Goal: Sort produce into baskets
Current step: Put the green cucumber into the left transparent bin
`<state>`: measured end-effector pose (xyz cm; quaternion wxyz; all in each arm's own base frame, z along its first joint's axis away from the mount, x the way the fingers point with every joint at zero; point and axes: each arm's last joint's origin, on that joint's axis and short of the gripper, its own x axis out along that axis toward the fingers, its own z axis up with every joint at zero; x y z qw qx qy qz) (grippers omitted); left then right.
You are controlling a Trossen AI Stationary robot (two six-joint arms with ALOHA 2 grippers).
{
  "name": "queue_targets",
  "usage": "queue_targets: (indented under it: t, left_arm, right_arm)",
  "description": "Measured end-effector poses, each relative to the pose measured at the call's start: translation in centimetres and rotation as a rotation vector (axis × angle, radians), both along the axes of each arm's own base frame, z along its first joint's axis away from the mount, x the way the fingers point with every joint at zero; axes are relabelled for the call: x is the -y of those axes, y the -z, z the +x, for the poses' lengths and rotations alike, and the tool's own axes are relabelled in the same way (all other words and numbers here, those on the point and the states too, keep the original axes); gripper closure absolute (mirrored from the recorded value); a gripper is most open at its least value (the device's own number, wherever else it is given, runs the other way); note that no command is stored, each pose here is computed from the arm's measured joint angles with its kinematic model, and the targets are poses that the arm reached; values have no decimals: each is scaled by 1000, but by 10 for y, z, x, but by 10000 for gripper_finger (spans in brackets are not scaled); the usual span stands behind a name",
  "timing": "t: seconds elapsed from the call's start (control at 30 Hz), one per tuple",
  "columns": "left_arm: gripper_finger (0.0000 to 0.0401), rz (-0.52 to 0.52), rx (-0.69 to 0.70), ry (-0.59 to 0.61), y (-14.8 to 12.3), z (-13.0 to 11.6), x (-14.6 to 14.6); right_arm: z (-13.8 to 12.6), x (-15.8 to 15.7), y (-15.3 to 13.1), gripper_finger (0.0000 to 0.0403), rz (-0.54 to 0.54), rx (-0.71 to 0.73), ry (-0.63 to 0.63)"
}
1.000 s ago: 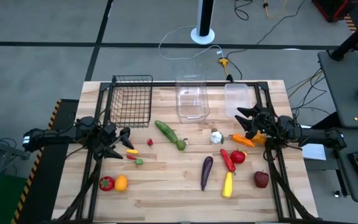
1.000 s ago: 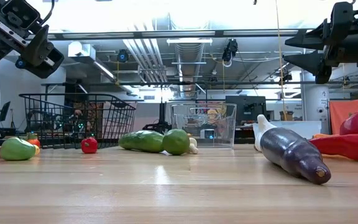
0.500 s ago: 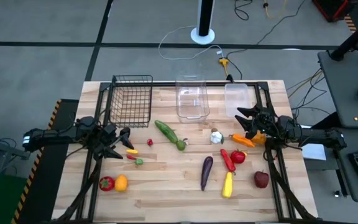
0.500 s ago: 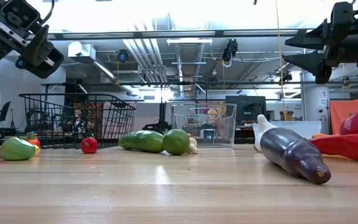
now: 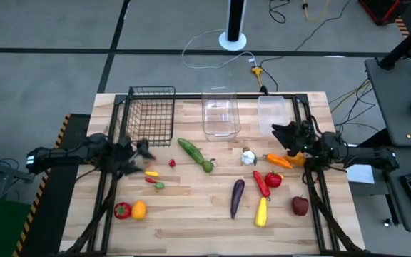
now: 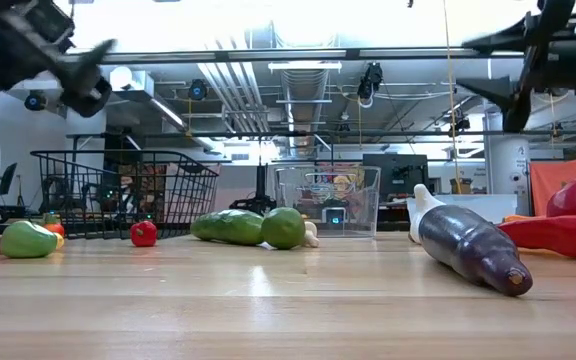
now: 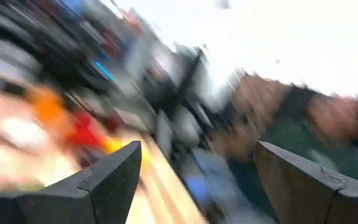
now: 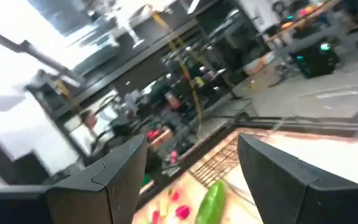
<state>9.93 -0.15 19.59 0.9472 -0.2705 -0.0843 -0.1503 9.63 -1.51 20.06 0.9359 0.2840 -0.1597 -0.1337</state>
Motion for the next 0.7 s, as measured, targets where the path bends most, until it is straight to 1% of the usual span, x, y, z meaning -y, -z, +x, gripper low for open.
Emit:
queue_targets:
  t: [0.1,0.17,0.23,0.27,0.33,0.43,0.5,0.53,0.6,0.63,0.7]
  left_arm:
    - [106,-217,112,-337,-10,-3,-11]
    - [106,-391,168,-516,-13,-6,-17]
    - [106,-531,205,-622,-13,-8,-21]
    - [106,-581,219,-659,-13,-8,-23]
    - [106,-647,238,-687,-12,-9,-24]
    - [106,-654,239,-685,-12,-9,-24]
    - [106,-648,237,-686,-12,-9,-24]
    - [106,-630,232,-682,-12,-9,-23]
    - [106,-516,193,-641,-12,-7,-21]
    - [106,-478,169,-609,-11,-5,-20]
    - [106,-451,119,-576,-8,1,-17]
  right_arm:
    - [1,0,-17,158,-34,-2,-5]
    - [5,0,-26,158,-65,-39,2]
    - [11,0,-35,158,-90,-84,6]
    - [14,1,-39,158,-99,-115,7]
    - [25,2,-43,158,-112,-233,5]
    - [39,3,-46,158,-130,-443,16]
    - [42,4,-51,158,-124,-546,41]
    - [42,5,-53,158,-123,-579,52]
    - [43,5,-58,158,-121,-618,60]
    - [43,5,-61,158,-122,-625,59]
    - [43,5,-65,158,-124,-624,59]
